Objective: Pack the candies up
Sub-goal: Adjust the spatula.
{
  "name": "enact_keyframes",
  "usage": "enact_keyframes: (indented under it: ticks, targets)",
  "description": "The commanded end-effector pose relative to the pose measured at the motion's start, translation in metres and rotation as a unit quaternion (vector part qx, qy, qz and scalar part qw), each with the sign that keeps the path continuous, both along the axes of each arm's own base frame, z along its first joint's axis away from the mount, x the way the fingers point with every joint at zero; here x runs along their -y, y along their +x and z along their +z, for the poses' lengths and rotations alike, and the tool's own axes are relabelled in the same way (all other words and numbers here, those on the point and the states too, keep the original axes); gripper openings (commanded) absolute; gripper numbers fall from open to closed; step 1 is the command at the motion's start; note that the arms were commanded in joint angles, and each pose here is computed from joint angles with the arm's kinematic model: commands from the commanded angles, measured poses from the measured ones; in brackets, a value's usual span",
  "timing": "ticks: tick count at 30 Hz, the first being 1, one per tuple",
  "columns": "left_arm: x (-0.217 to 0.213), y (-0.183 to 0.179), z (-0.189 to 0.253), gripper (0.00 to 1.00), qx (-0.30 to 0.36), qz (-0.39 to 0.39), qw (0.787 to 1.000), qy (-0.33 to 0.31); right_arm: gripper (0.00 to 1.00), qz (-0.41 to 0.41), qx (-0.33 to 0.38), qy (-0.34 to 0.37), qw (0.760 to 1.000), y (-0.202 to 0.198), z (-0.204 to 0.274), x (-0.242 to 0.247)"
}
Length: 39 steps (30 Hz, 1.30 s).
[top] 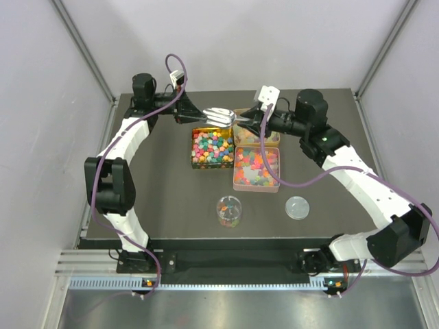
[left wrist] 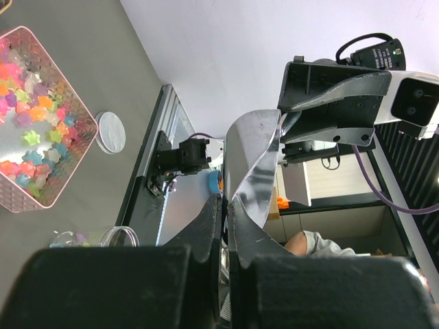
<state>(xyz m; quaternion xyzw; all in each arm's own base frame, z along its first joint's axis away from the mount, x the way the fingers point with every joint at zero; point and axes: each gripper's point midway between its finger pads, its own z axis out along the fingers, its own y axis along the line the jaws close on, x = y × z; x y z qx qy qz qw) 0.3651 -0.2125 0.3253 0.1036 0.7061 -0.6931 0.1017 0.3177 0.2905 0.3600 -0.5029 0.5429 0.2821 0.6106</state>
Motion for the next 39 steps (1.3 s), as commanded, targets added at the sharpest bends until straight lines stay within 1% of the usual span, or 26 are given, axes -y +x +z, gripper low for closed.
enact_keyframes:
  ticks: [1, 11, 28, 31, 34, 35, 37, 39]
  targets:
    - [-0.012, -0.030, 0.010, 0.00, 0.026, -0.093, 0.995, -0.019, 0.32, 0.011, 0.029, 0.025, 0.999, 0.000, 0.032, -0.002]
    - [-0.012, -0.031, 0.010, 0.00, 0.024, -0.093, 0.995, -0.019, 0.25, 0.018, 0.018, 0.027, 0.999, 0.001, 0.027, -0.006]
    - [-0.012, -0.028, 0.007, 0.00, 0.023, -0.094, 0.995, -0.019, 0.21, 0.025, 0.025, 0.046, 0.998, -0.003, 0.040, -0.010]
    - [-0.012, -0.027, 0.006, 0.00, 0.022, -0.093, 0.995, -0.019, 0.17, 0.028, 0.020, 0.045, 0.998, -0.003, 0.037, -0.012]
    - [-0.012, -0.027, 0.006, 0.00, 0.022, -0.093, 0.995, -0.019, 0.07, 0.034, 0.017, 0.046, 0.998, -0.004, 0.038, -0.014]
    - [-0.012, -0.026, 0.005, 0.00, 0.019, -0.093, 0.995, -0.019, 0.00, 0.035, 0.018, 0.048, 0.998, -0.005, 0.039, -0.015]
    - [-0.012, -0.026, 0.004, 0.00, 0.018, -0.093, 0.995, -0.019, 0.00, 0.031, 0.009, 0.053, 0.998, -0.005, 0.039, -0.015]
    - [-0.012, -0.024, 0.004, 0.00, 0.023, -0.093, 0.995, -0.019, 0.00, 0.033, 0.018, 0.059, 0.998, -0.005, 0.047, -0.016]
